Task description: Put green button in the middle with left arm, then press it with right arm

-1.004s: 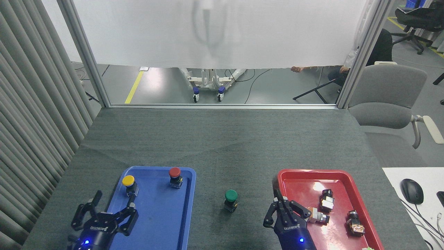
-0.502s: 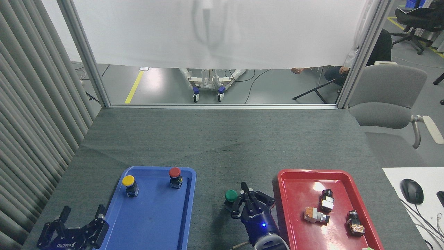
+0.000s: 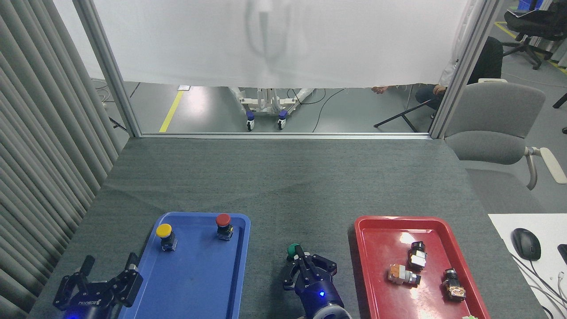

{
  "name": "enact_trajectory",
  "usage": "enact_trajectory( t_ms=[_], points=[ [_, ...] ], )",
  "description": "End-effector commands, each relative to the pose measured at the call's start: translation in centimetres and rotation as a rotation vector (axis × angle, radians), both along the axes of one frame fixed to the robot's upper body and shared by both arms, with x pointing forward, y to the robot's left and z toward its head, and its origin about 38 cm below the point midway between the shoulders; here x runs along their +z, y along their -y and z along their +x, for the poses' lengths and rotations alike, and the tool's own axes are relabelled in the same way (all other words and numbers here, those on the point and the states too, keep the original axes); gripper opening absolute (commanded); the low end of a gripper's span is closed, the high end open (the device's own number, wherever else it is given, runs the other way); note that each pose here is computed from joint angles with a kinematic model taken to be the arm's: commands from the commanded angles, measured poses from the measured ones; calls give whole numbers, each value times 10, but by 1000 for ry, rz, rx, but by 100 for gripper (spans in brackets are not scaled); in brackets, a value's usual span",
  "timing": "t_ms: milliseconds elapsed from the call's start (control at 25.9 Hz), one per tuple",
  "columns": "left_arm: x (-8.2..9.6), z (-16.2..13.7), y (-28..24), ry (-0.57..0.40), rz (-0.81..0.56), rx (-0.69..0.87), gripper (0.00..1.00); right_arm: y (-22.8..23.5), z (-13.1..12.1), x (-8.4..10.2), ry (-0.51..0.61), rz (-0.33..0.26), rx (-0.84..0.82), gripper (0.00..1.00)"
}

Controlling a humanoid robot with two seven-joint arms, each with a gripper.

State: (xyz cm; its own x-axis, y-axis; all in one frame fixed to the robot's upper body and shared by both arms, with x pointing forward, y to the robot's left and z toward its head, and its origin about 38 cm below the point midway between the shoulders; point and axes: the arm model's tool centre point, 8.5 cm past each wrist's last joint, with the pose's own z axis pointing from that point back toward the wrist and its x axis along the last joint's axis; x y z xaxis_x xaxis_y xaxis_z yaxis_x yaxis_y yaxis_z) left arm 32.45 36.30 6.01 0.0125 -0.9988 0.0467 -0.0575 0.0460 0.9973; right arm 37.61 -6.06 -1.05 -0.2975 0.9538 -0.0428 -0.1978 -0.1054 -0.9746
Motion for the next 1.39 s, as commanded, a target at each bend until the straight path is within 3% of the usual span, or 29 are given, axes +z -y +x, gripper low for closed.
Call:
enact_trajectory(
  t_ms=[0,386,618,656,772,849,888,926,1196,1351],
  points=[
    [-2,8,9,-35,-9,-17,100,-5,-2,-3,-18,2,-29,0],
    [-5,9,14,-35,-29,-16,100,-3,6,35,95,51,-55,1],
    [-4,9,17,-38,-37,-18,100,20,-5,55,153,98,-104,12],
    [-4,9,18,-36,-40,-18,100,30,-10,55,154,99,-109,16],
    [-3,13,25,-31,-50,-30,100,64,-22,53,162,87,-144,42],
    [-2,17,29,-29,-51,-40,100,86,-31,52,165,82,-182,73],
    [-2,20,34,-28,-55,-53,100,96,-36,51,162,87,-209,93],
    [0,24,41,-24,-55,-73,100,105,-40,50,159,96,-233,99],
    [12,40,66,11,-65,-131,100,150,-51,59,197,44,-296,100],
    [9,37,65,1,-61,-130,100,167,-56,54,181,-2,-300,100]
  ],
)
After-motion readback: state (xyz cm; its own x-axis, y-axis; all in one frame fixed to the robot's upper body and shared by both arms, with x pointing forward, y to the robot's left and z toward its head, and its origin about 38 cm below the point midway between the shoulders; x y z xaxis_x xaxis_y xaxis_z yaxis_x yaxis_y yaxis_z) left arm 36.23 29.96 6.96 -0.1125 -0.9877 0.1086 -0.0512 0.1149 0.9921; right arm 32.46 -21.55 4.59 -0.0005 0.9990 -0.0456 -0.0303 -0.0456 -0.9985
